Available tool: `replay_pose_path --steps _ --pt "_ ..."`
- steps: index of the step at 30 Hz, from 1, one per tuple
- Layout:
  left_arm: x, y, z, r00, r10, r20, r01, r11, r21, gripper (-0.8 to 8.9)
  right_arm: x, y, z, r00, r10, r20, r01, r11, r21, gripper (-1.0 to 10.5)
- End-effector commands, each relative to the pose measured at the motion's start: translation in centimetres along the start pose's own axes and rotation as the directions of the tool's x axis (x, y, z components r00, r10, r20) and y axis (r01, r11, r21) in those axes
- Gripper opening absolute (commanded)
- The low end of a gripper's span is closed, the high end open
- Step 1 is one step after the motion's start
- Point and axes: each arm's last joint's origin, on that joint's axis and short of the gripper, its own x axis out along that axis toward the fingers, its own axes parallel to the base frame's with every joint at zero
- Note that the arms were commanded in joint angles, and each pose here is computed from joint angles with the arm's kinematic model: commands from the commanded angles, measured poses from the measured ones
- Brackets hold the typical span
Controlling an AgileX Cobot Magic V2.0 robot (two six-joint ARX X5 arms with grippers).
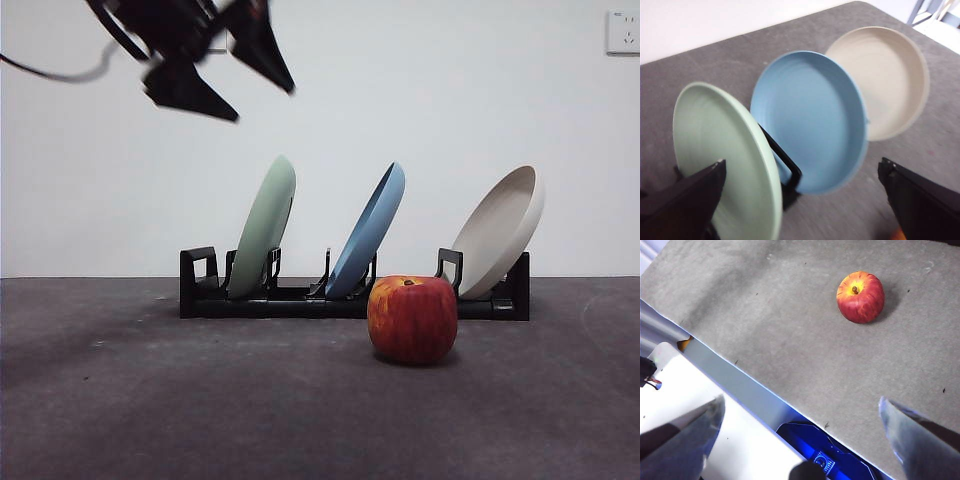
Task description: Take the green plate from the plate rack,put the plate on the table,take the apple from the table,put the apple in the plate
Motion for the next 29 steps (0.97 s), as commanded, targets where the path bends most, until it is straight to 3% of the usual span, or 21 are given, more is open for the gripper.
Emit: replay_pose_path --steps 1,12,23,26,29 --pt "2.5 0.7 -0.7 1.000 0.013 -0.016 -0.013 1.000 -0.002 5.95 0.0 0.0 0.0 1.000 0.001 0.003 -0.001 1.000 0.008 6.9" --pt "7.0 1.8 -3.5 0.996 0.017 -0.086 -0.019 1.000 -0.025 5.82 0.0 0.0 0.0 1.000 0.002 -0.001 -0.002 1.000 0.014 6.9" --pt "7.6 1.6 -4.0 0.994 0.013 -0.112 -0.016 0.999 -0.029 0.61 0.0 0.0 0.0 1.000 0.003 -0.001 -0.003 1.000 0.014 6.9" --pt "7.6 1.6 -4.1 0.993 0.011 -0.115 -0.014 0.999 -0.030 -0.07 0.0 0.0 0.0 1.000 0.003 -0.001 -0.003 1.000 0.014 6.9" --pt "7.6 1.6 -4.1 0.993 0.006 -0.116 -0.010 0.999 -0.034 -0.06 0.0 0.0 0.0 1.000 0.003 -0.001 -0.003 1.000 0.014 6.9"
